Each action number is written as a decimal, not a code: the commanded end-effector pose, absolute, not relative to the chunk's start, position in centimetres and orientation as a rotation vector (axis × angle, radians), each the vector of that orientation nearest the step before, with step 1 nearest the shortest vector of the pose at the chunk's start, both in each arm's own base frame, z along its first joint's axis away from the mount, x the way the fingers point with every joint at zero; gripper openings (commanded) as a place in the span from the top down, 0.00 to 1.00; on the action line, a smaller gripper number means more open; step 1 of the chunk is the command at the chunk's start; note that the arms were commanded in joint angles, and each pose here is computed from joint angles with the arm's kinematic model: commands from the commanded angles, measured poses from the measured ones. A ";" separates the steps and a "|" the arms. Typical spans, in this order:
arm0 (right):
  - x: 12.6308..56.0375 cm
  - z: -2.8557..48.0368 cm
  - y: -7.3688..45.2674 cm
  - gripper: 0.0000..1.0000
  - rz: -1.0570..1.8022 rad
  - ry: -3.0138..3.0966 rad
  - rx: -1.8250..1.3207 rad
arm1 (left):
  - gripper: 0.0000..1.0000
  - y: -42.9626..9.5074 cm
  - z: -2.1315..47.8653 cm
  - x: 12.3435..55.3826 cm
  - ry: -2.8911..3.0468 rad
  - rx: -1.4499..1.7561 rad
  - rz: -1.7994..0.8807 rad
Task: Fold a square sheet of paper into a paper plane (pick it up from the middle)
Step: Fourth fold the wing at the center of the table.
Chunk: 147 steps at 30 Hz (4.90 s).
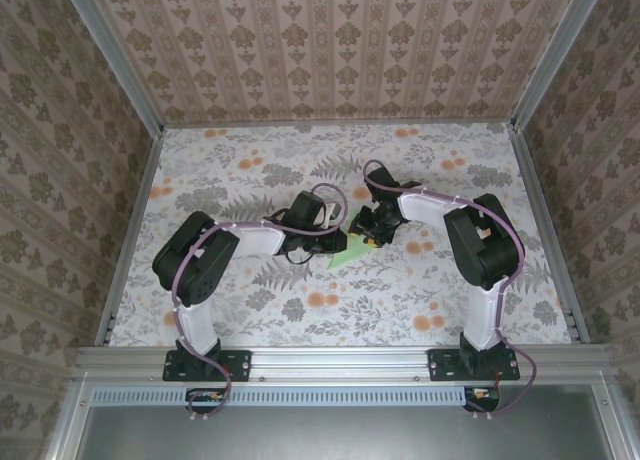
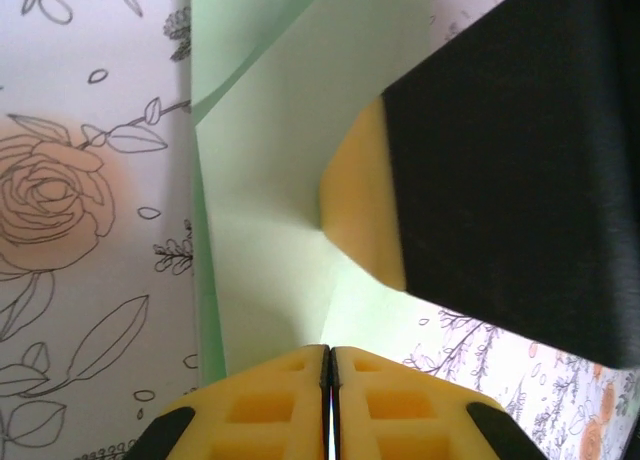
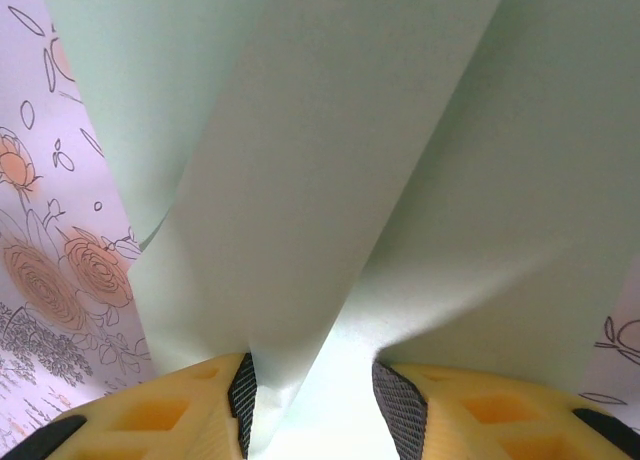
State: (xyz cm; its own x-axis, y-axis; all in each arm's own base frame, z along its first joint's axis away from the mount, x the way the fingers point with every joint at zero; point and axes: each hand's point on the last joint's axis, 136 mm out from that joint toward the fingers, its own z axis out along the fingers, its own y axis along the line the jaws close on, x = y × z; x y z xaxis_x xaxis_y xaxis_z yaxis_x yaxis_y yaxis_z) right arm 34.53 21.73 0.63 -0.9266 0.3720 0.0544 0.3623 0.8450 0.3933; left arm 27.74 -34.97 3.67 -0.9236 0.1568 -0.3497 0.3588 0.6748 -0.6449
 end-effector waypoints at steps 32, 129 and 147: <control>29.7 -5.2 18.5 0.57 0.333 3.139 0.679 | 1.00 -32.7 -0.4 25.9 2.864 0.416 -0.929; 36.0 -0.9 21.1 0.97 0.898 2.703 0.180 | 1.00 -25.6 -2.6 20.4 3.013 0.545 -0.899; 38.8 6.4 18.0 0.96 0.949 2.539 0.306 | 1.00 -26.8 -1.9 21.9 2.947 0.531 -0.937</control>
